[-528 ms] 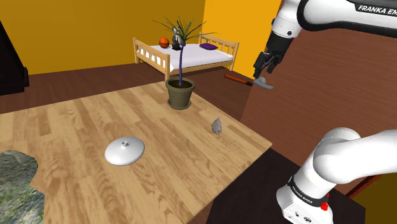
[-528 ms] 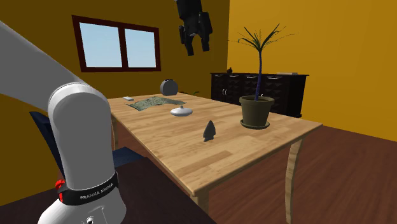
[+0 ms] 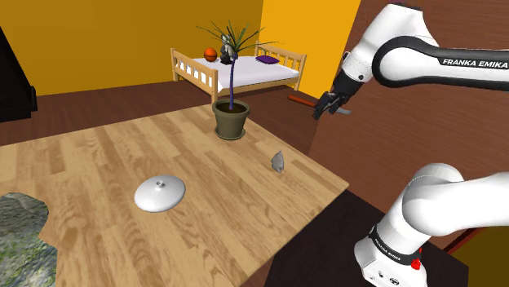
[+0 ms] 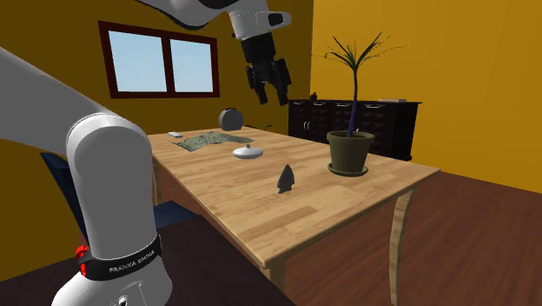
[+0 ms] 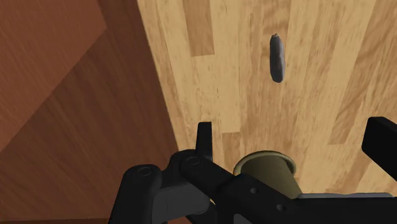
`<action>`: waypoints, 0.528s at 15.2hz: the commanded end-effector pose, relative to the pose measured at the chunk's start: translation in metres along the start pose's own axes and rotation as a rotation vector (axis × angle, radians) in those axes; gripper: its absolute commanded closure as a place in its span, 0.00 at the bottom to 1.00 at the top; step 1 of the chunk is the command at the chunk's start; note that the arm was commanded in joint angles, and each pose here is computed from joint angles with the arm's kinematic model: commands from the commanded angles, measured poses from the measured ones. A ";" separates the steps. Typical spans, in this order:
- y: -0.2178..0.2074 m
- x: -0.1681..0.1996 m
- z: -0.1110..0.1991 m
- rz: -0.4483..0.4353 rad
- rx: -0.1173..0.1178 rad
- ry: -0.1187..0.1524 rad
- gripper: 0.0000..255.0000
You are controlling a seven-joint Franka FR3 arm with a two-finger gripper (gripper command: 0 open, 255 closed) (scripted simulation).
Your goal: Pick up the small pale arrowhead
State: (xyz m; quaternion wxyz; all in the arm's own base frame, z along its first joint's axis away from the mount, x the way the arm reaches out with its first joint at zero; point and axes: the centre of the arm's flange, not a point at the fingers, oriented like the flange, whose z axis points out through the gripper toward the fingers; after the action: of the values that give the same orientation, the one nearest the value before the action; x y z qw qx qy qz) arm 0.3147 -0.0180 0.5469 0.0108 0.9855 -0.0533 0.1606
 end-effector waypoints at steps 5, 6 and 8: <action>-0.008 -0.019 0.080 0.013 0.083 0.160 0.00; -0.010 -0.021 0.094 0.015 0.097 0.186 0.00; -0.014 -0.024 0.121 0.020 0.124 0.237 0.00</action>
State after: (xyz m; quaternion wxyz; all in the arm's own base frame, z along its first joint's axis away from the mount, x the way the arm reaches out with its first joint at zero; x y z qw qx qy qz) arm 0.3324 -0.0065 0.4380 -0.0394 0.9632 -0.0508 0.2609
